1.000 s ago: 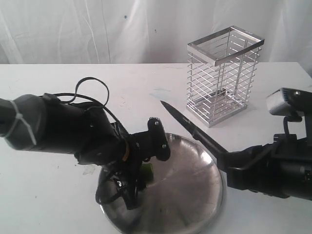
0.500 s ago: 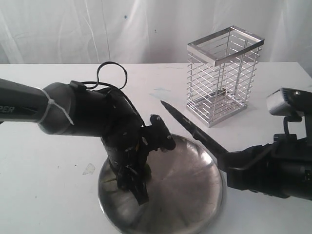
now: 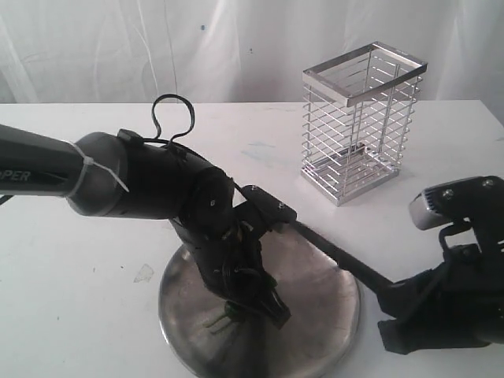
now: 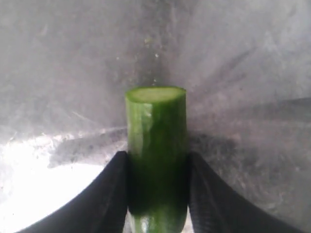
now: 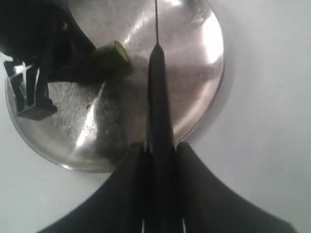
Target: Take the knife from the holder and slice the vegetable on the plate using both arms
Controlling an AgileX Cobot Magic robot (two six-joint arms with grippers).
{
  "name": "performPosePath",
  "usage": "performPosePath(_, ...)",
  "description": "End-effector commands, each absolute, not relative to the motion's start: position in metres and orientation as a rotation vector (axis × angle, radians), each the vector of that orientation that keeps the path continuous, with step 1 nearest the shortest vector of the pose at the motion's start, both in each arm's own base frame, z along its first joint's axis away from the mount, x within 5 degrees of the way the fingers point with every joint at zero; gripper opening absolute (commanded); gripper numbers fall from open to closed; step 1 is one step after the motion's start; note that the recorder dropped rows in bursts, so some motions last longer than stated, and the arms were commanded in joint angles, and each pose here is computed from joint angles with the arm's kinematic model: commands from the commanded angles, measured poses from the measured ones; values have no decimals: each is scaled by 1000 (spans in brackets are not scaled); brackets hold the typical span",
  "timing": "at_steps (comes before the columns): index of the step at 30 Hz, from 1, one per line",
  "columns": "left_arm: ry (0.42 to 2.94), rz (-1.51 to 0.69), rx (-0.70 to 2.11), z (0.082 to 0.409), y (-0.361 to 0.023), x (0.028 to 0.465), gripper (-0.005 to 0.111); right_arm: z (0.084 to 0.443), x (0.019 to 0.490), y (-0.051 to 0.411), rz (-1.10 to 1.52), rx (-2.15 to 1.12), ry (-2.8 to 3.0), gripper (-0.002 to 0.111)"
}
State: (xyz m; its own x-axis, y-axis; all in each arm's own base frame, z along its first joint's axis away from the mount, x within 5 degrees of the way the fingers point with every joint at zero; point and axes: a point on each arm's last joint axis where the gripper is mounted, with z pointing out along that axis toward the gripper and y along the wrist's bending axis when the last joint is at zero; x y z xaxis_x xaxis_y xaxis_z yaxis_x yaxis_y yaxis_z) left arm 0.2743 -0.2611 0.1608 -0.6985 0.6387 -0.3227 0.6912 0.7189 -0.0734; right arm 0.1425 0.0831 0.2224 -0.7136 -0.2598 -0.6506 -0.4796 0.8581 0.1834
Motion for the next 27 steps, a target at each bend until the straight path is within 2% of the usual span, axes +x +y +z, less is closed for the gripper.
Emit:
performPosePath(1,2643,-299,1018,163,-262,275,11,210,147,90,433,-613,2452,0)
performPosePath(5,2645,-295,1023,163,-261,275,37,205,152,101,424,-690,2444,0)
performPosePath(10,2635,-286,1034,168,-260,274,54,205,154,105,411,-715,2397,0)
performPosePath(16,2563,-277,1045,191,-256,272,62,205,153,106,410,-732,2398,0)
performPosePath(23,2510,-265,1053,220,-247,267,62,206,148,114,426,-811,2363,0)
performPosePath(27,2522,-252,1045,224,-242,266,62,206,146,116,426,-837,2353,0)
